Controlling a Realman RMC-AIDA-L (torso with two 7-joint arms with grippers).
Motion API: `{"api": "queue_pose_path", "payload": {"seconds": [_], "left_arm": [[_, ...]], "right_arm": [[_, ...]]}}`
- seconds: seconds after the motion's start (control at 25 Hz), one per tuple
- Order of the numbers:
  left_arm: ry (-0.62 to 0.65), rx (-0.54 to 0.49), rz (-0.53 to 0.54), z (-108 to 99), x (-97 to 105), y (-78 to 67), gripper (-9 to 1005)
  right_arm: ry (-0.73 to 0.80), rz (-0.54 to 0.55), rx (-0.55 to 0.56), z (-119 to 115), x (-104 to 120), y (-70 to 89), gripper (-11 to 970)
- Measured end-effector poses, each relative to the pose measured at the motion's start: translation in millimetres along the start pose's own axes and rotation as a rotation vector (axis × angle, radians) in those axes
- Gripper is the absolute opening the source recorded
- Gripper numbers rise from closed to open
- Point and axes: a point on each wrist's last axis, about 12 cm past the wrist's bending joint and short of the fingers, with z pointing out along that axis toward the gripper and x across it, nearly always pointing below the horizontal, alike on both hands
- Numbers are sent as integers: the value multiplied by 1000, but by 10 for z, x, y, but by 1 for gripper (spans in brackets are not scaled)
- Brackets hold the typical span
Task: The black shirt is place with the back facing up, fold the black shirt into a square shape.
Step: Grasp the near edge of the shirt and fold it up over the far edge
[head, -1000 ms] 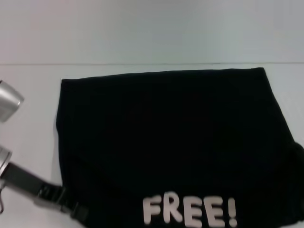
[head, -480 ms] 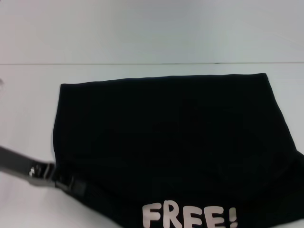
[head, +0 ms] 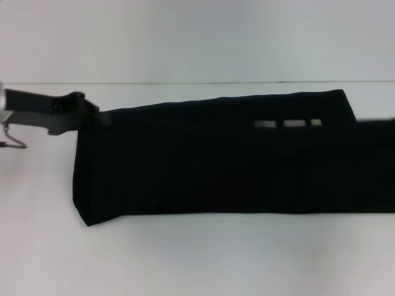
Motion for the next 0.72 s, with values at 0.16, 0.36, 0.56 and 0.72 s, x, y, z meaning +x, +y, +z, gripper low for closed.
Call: {"api": "queue_pose_path", "payload": {"seconds": [0.16, 0.36, 0.56, 0.72], "left_arm": [[-41, -114, -9, 282, -76, 47, 1], [-73, -197, 5, 491, -81, 55, 1], [-151, -249, 21, 543, -171, 66, 1], [-202, -277, 34, 548, -236, 73, 1]], "right_arm": [[-37, -7, 43, 414, -159, 73, 51], [-77, -59, 109, 852, -193, 236, 52], [-142, -110, 171, 1064, -264, 338, 52], [-173, -158, 210, 1161, -308, 401, 52]]}}
